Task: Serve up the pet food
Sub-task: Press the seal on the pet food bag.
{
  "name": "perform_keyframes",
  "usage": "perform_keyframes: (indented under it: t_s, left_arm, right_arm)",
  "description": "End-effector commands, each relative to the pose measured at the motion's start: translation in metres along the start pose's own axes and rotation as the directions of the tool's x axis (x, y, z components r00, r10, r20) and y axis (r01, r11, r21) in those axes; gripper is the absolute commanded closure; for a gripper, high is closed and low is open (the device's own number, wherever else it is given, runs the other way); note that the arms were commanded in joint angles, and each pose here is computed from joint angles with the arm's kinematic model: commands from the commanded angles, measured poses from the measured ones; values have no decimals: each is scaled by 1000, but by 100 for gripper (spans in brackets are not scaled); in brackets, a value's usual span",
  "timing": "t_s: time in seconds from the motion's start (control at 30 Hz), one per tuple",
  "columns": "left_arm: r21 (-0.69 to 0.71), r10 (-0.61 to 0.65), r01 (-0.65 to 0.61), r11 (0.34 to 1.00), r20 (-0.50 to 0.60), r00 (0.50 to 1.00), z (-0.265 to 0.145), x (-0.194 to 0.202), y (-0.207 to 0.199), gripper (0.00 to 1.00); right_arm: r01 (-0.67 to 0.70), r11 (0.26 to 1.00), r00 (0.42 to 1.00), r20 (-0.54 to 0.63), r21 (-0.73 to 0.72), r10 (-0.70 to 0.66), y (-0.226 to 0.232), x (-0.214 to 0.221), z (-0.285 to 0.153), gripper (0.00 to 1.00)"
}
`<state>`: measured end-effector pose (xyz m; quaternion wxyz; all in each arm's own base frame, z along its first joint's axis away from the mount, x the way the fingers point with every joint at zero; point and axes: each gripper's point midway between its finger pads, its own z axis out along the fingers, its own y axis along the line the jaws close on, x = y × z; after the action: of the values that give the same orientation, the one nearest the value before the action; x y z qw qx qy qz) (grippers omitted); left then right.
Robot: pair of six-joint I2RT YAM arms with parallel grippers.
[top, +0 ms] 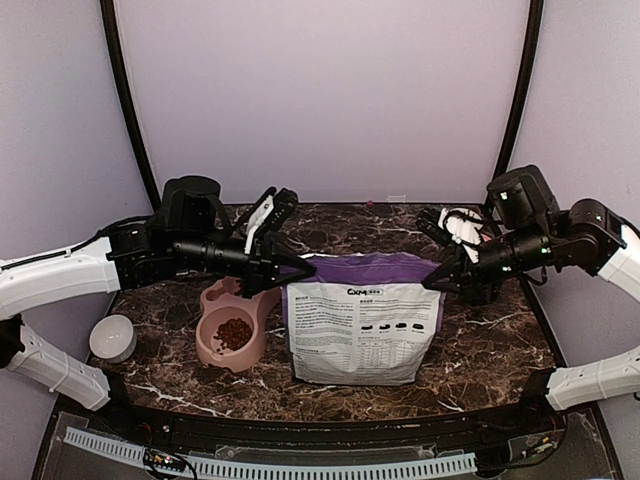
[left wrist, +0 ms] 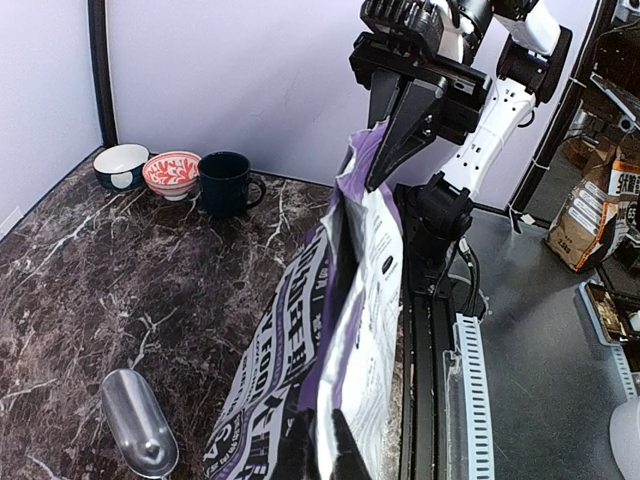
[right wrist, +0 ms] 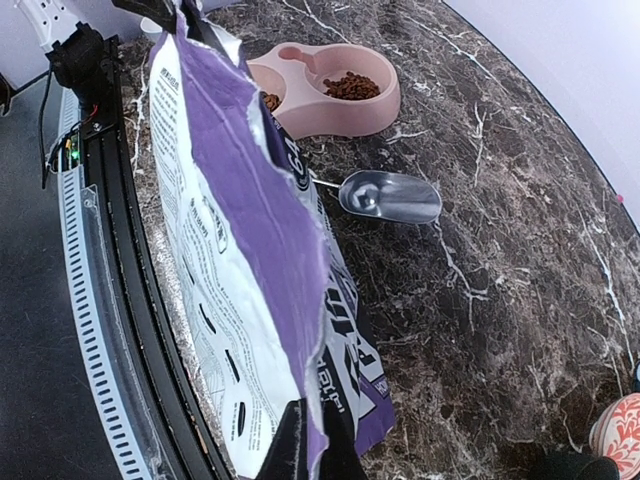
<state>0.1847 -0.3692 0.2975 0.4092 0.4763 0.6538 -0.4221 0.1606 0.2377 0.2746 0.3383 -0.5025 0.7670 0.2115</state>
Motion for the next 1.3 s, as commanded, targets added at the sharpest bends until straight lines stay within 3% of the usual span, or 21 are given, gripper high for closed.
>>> perform_keyframes:
  t_s: [0.0,0.07,0.17,0.3,0.37,0.7,0.83,0.93,1.27]
  left_arm:
    - [-27,30,-29,999,42,999,-13,-21,1,100]
    - [-28,30,-29,999,41,999,-12,-21,1,100]
    - [-31,31,-30,999,41,999,-13,-22,1,100]
    - [-34,32,-31,999,40,999,-14,-22,1,100]
    - [-37,30,-29,999,37,999,-14,-20,2,100]
    - [-32,25,-24,999,44,999,-13,-21,2,100]
    - [-21,24,-23,1000,52,998,-14,-24,-1,100]
    - [-11,24,-23,1000,56,998,-13,-27,-2,98]
    - [55,24,-27,998,51,998,0,-33,-6,63]
  right_arm:
    - [-25,996,999,-29,91,28,-15,14,-10,96]
    - [-30,994,998,-43,106,34,-17,18,-10,76]
    - [-34,994,998,-49,107,40,-17,20,-11,66]
    - [-39,994,998,-44,105,44,-16,22,-13,79]
    - [-40,994,998,-41,105,44,-16,23,-13,98]
    - [-37,994,999,7,105,37,-16,12,-19,100]
    - [-30,995,999,38,93,27,-15,0,-21,54]
    - [-27,998,998,52,56,24,-11,-9,-16,38]
    - [25,999,994,105,-41,-21,-5,-45,5,31]
